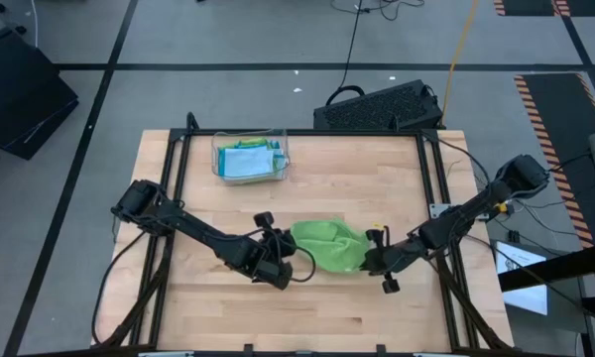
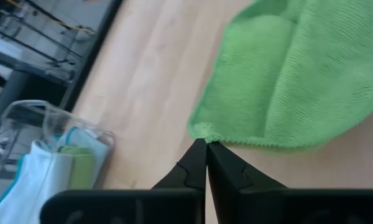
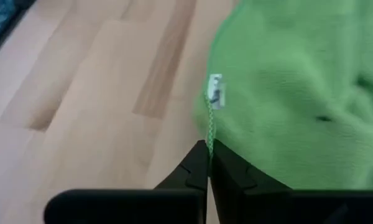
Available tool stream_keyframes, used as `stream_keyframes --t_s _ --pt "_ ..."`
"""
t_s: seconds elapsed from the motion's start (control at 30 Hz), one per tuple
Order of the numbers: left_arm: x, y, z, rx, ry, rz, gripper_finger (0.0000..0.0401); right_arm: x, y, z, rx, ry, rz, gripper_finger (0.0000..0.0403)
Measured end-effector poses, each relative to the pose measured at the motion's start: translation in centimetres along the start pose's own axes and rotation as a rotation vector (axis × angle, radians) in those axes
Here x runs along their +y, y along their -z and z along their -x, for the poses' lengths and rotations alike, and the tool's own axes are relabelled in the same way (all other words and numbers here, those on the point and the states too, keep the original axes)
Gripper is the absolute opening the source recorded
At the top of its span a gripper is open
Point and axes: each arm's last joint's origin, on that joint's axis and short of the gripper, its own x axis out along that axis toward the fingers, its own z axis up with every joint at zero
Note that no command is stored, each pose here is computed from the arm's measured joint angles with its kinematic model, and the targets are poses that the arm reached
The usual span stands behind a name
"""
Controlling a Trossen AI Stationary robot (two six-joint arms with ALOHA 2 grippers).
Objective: Fold microfiber towels
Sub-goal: Fold the green microfiber cloth
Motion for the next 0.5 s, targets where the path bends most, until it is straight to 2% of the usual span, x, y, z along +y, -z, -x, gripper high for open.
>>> stream_keyframes --t_s 0.27,0.5 --pt "-0.2 0.1 0.0 0.021 0.063 -0.064 0.0004 -0.2 -0.1 0.6 -0.018 0.063 0.008 0.0003" --pt "-0.4 1.1 -0.4 0.034 0.058 -0.096 0.0068 -0.5 0.2 0.6 -0.008 0.138 0.016 0.0003"
